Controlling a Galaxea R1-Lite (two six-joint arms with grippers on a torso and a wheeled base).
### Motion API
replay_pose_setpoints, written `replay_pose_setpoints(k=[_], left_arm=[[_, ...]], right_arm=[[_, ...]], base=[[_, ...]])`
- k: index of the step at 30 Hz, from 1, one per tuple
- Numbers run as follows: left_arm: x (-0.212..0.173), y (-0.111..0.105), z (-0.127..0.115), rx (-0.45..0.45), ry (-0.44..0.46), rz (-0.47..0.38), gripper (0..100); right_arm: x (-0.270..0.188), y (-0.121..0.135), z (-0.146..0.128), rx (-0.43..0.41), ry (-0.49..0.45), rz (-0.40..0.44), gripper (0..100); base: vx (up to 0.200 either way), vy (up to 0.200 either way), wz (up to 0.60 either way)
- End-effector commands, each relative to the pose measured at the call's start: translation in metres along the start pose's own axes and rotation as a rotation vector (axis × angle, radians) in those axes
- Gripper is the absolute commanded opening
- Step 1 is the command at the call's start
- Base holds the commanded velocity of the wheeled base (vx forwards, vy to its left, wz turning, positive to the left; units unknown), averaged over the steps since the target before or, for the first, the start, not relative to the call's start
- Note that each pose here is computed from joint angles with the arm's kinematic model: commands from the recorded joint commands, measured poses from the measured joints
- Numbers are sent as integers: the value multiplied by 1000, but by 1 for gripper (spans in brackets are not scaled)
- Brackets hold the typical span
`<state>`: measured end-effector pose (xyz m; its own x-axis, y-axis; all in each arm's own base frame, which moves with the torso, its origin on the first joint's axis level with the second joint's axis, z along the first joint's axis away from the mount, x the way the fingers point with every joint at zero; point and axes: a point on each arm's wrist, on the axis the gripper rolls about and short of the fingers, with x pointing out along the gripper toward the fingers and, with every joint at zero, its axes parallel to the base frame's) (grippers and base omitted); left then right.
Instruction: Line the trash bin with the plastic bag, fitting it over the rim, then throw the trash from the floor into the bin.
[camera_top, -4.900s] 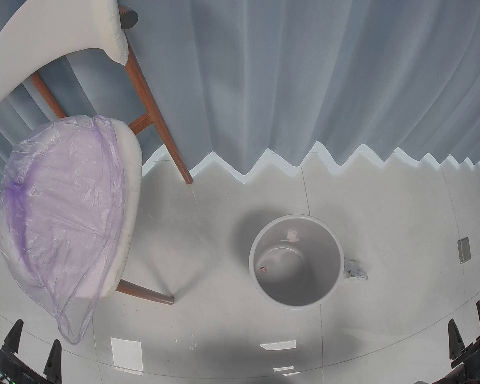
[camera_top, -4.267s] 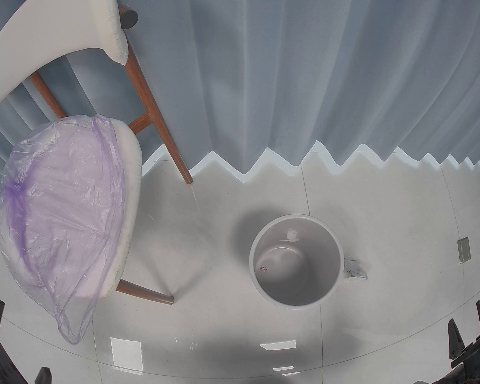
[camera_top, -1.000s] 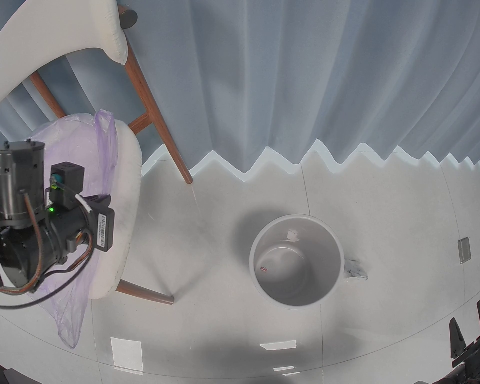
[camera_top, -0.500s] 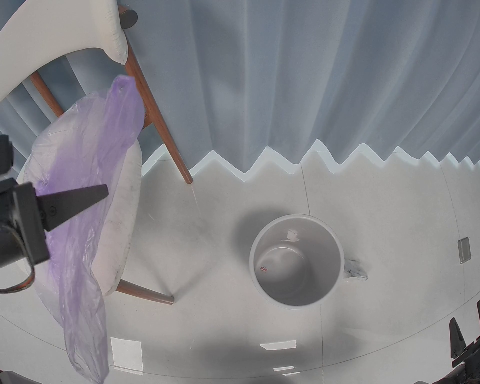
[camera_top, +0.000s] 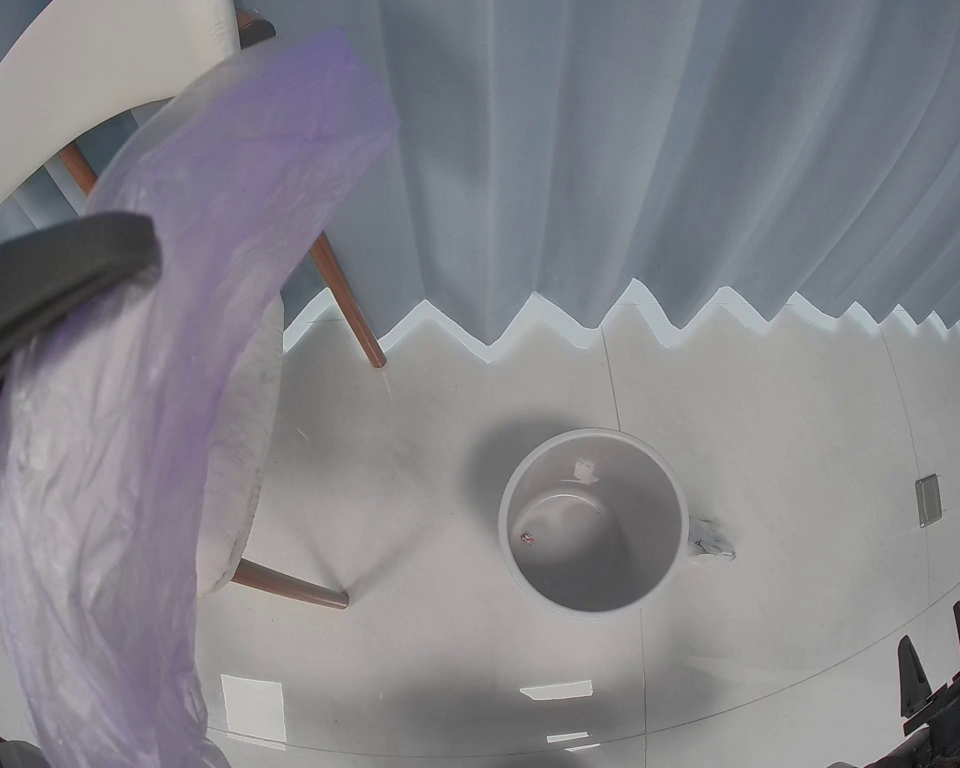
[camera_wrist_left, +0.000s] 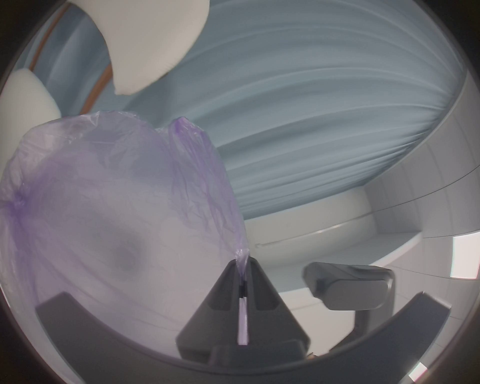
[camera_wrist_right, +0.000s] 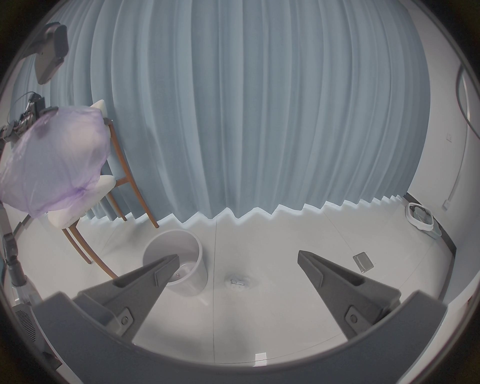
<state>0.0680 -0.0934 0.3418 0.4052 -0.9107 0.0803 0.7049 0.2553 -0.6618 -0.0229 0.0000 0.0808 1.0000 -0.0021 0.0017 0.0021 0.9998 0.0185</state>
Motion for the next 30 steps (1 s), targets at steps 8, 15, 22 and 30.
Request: replay_pose_setpoints(k=[8, 15, 22, 30], left_arm=[[34, 16, -15, -111, 145, -207, 0], [74, 30, -18, -114, 183, -263, 0], [109, 39, -27, -168, 221, -307, 0], [140, 60, -38, -178, 229, -289, 0]], right_arm=[[0, 0, -5, 0, 3, 1, 100], [0, 0, -5, 0, 3, -1, 100], [0, 0, -5, 1, 2, -1, 100], [0, 0, -5, 1, 3, 1, 100]], base=[[0, 0, 0], [0, 0, 0], [0, 0, 0], [0, 0, 0]])
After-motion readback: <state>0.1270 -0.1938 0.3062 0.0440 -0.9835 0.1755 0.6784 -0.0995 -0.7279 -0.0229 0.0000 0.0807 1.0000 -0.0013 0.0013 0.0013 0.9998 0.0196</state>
